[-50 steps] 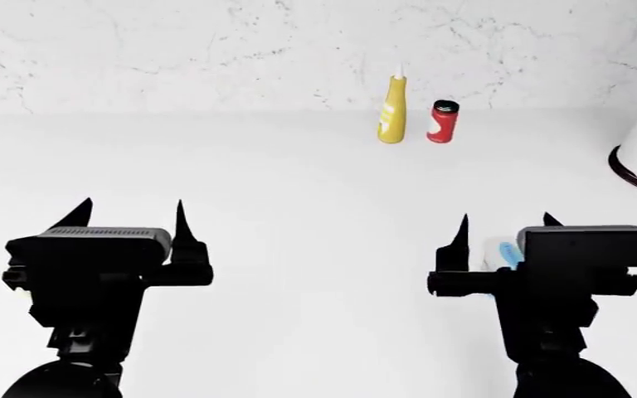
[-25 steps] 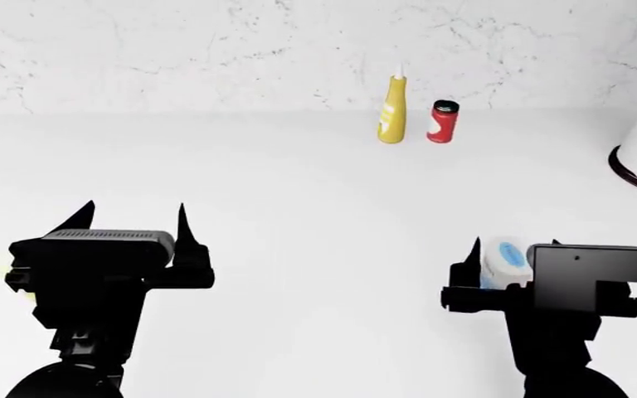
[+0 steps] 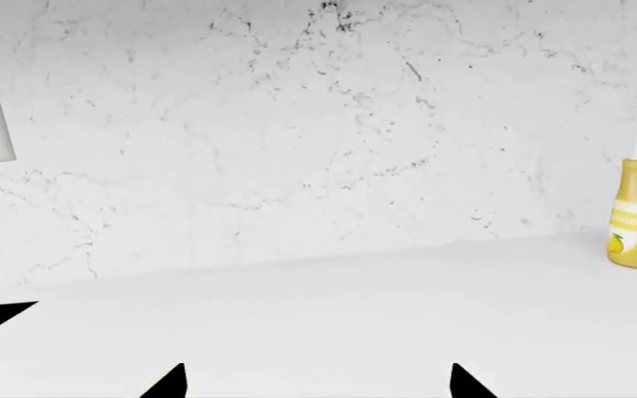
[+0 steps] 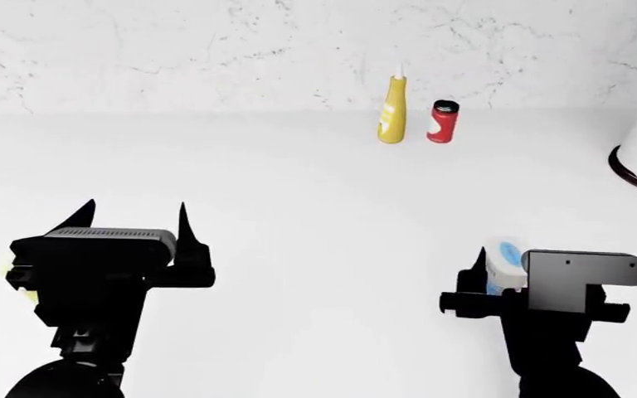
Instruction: Pick the yogurt and yogurt from the counter and place them in the cabinets closest to them.
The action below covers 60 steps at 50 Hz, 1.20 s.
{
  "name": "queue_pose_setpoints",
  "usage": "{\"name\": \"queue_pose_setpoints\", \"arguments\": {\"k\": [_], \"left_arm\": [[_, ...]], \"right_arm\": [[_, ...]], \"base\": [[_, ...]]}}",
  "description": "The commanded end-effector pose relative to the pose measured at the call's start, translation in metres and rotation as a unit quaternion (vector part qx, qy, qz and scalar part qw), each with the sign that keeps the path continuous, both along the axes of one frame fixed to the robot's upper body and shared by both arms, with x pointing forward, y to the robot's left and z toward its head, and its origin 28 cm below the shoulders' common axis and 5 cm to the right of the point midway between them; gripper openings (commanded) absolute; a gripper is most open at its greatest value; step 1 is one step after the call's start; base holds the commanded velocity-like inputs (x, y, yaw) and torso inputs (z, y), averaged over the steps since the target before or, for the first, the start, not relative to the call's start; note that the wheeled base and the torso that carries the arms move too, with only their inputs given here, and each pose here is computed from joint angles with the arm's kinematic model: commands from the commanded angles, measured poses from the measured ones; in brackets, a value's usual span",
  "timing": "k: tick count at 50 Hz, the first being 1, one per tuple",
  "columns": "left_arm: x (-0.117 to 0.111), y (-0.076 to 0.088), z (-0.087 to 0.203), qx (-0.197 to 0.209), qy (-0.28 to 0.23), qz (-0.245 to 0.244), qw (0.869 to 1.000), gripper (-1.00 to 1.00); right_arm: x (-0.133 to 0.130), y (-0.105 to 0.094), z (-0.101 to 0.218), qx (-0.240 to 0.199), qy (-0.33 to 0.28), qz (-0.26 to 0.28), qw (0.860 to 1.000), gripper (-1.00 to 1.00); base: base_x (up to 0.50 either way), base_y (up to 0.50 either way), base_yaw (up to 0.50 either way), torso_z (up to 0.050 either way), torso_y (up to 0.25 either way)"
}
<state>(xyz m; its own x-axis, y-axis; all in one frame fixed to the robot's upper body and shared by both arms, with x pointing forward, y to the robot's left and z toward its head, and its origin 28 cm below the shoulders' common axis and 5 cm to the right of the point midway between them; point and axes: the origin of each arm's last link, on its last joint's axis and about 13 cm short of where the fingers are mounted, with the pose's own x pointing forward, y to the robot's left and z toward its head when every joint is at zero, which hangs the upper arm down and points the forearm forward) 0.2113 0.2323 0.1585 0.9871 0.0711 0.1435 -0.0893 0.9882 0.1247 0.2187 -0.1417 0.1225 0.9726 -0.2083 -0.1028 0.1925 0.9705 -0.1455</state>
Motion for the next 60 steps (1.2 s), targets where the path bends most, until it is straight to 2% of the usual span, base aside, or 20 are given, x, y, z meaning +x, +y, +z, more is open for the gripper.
{"name": "queue_pose_setpoints", "arguments": {"k": [1, 11, 21, 24, 26, 27, 29, 32, 33, 49, 60], "left_arm": [[-0.001, 0.000, -0.001, 0.001, 0.000, 0.000, 1.000, 1.00], [0.000, 0.000, -0.002, 0.000, 0.001, -0.001, 1.000, 1.00], [0.003, -0.001, -0.003, 0.004, 0.001, -0.002, 1.000, 1.00], [0.003, -0.002, -0.003, 0.004, 0.000, -0.003, 1.000, 1.00], [0.003, -0.002, -0.002, 0.004, 0.000, -0.004, 1.000, 1.00], [0.003, -0.002, -0.002, 0.004, -0.001, -0.005, 1.000, 1.00], [0.003, -0.002, -0.001, 0.004, -0.002, -0.005, 1.000, 1.00], [0.003, -0.002, -0.001, 0.004, -0.003, -0.006, 1.000, 1.00], [0.003, -0.002, -0.001, 0.004, -0.004, -0.006, 1.000, 1.00], [0.000, -0.001, 0.000, -0.001, -0.009, -0.009, 1.000, 1.00], [-0.001, 0.000, -0.001, -0.005, -0.008, -0.010, 1.000, 1.00]], "right_arm": [[0.000, 0.000, 0.003, -0.009, -0.011, 0.004, 1.000, -1.00], [-0.010, 0.007, 0.030, -0.033, -0.055, 0.020, 0.998, -1.00], [-0.033, 0.013, 0.072, -0.075, -0.089, 0.044, 0.992, -1.00], [-0.036, -0.003, 0.099, -0.098, -0.146, -0.062, 0.982, -1.00], [-0.039, -0.001, 0.114, -0.088, -0.173, -0.115, 0.974, -1.00], [-0.041, 0.002, 0.120, -0.085, -0.182, -0.115, 0.973, -1.00], [-0.050, 0.011, 0.132, -0.083, -0.191, -0.072, 0.975, -1.00], [-0.073, 0.020, 0.150, -0.078, -0.165, 0.046, 0.982, -1.00], [-0.076, 0.021, 0.155, -0.077, -0.163, 0.059, 0.982, -1.00], [-0.086, 0.034, 0.261, -0.133, -0.271, 0.114, 0.947, -1.00], [-0.066, 0.037, 0.334, -0.161, -0.328, 0.134, 0.921, -1.00]], "base": [[0.00, 0.00, 0.00, 0.000, 0.000], [0.00, 0.00, 0.00, 0.000, 0.000], [0.00, 0.00, 0.00, 0.000, 0.000], [0.00, 0.00, 0.00, 0.000, 0.000], [0.00, 0.00, 0.00, 0.000, 0.000], [0.00, 0.00, 0.00, 0.000, 0.000], [0.00, 0.00, 0.00, 0.000, 0.000], [0.00, 0.00, 0.00, 0.000, 0.000], [0.00, 0.00, 0.00, 0.000, 0.000], [0.00, 0.00, 0.00, 0.000, 0.000], [0.00, 0.00, 0.00, 0.000, 0.000]]}}
